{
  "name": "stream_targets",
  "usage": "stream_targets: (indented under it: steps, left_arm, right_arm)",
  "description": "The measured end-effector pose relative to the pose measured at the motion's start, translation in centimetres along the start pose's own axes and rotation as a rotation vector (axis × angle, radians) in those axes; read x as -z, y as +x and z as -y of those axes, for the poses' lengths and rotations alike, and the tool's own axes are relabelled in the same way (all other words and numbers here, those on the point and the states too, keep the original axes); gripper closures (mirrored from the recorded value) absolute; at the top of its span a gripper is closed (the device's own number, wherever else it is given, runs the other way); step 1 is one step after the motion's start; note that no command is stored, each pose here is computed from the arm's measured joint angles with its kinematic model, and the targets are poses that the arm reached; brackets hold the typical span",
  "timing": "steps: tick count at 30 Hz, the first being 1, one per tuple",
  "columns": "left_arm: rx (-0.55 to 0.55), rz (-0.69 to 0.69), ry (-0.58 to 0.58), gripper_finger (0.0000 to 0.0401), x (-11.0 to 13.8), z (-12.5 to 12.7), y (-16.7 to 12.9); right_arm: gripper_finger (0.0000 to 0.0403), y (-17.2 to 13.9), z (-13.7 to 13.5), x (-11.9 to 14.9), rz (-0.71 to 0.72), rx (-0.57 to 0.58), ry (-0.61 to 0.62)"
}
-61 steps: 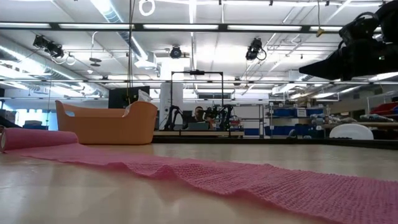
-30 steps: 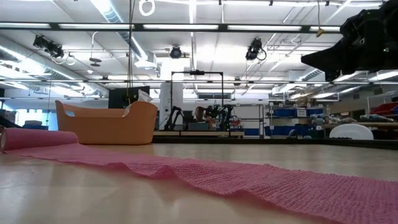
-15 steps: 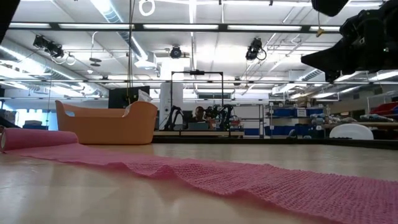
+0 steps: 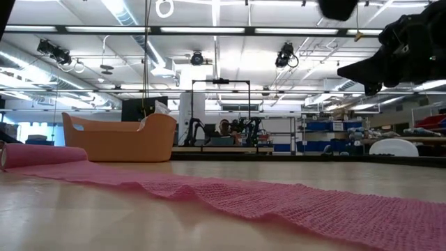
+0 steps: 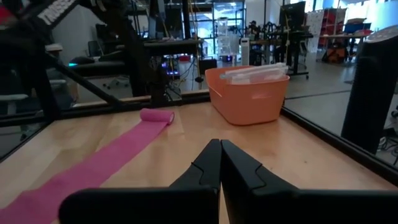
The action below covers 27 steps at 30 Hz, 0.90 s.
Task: Roll bandage
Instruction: Roll the pink bandage
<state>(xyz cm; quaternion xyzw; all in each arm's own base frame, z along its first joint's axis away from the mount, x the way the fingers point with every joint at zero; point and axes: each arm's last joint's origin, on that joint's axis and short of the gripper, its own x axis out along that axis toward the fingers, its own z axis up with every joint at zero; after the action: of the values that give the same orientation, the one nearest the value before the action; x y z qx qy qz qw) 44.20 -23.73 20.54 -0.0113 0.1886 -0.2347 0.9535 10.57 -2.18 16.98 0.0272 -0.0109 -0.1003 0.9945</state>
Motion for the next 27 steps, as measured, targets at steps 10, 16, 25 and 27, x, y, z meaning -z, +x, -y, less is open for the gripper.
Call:
stream_targets:
  steps: [10, 16, 25, 27]
  left_arm:
    - [-0.286, 0.085, -0.169, 0.0398, 3.3, 0.9, -9.9]
    - [-0.488, 0.166, -0.383, 0.0398, 6.0, 3.2, -14.3]
    - [-0.666, 0.203, -0.562, 0.0398, 8.6, 7.0, -17.1]
    - [-0.694, 0.196, -0.584, 0.0398, 9.3, 7.6, -17.5]
  right_arm:
    - [0.0396, 0.1, 0.0, 0.2, -0.019, -0.011, 0.022]
    - [0.0401, 0.2, -0.1, 0.3, -0.036, -0.038, 0.058]
    - [0.0397, 0.4, -0.1, 0.6, -0.070, -0.047, 0.100]
    - [0.0397, 0.5, -0.1, 0.7, -0.079, -0.046, 0.104]
